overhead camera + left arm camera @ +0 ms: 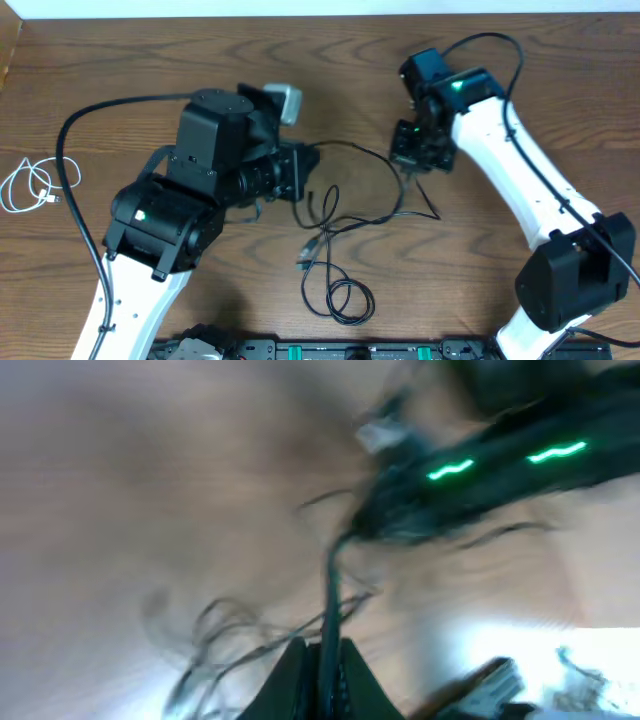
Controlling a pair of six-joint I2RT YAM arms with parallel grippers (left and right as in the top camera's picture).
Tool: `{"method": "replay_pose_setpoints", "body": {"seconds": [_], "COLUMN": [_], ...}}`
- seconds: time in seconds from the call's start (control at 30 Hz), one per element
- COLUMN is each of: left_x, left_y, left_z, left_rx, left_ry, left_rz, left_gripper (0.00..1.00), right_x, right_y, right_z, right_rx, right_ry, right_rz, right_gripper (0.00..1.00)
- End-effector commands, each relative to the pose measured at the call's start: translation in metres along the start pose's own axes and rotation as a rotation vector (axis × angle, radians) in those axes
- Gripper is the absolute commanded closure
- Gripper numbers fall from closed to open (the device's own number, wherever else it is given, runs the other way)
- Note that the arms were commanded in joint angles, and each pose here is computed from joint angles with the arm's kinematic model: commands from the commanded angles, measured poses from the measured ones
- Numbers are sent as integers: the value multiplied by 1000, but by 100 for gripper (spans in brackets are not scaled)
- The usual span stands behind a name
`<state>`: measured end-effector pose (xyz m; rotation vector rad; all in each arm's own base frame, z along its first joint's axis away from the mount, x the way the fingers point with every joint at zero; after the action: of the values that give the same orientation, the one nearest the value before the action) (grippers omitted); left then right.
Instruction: Untangle cables
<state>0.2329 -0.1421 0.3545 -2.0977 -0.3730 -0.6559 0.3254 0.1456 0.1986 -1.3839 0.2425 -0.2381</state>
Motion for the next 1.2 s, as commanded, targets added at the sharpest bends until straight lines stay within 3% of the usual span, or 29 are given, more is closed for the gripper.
{"method": "replay_pose_setpoints", "body": {"seconds": [0.0, 0.3, 0.43, 0.53, 0.67, 0.9, 1.07, 1.17], "left_x": [3, 3, 4, 1, -4, -7, -2, 5], "left_y": [-10, -33, -43, -52, -65, -67, -59, -53], "left_z": [42, 94, 112, 126, 144, 146, 130, 108], "left_rx": [276, 444, 488, 528, 574, 527, 363, 153], "left_ry": [-167, -433, -504, -560, -659, -706, -577, -413], "left_rz": [-58, -106, -135, -144, -160, -143, -93, -61], "left_gripper": [92, 93, 92, 92, 92, 92, 92, 93], "right_x": [34, 58, 53, 47, 40, 44, 45, 45], "right_y": [-66, -237, -285, -301, -299, -288, -283, -279], "right_z": [-24, -79, -110, -144, -178, -165, -151, -140], "right_rx": [-34, -5, -87, -228, -313, -158, -47, 5], "right_ry": [25, 57, 148, 326, 583, 544, 480, 416], "right_rz": [-224, -690, -873, -948, -952, -869, -814, -776], "right_gripper": [99, 99, 99, 99, 99, 99, 99, 99]}}
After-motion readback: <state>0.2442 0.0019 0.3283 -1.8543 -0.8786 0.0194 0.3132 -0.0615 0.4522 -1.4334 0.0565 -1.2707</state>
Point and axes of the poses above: each gripper's point midway between its finger pads, its own y axis out along the fingers, its own z axis along the line the jaws close on, x = y × z, the point moved 6 cm from there along -y, back along the fingers, and after that the axes turned 1 degree about y, right-handed, at the moved point
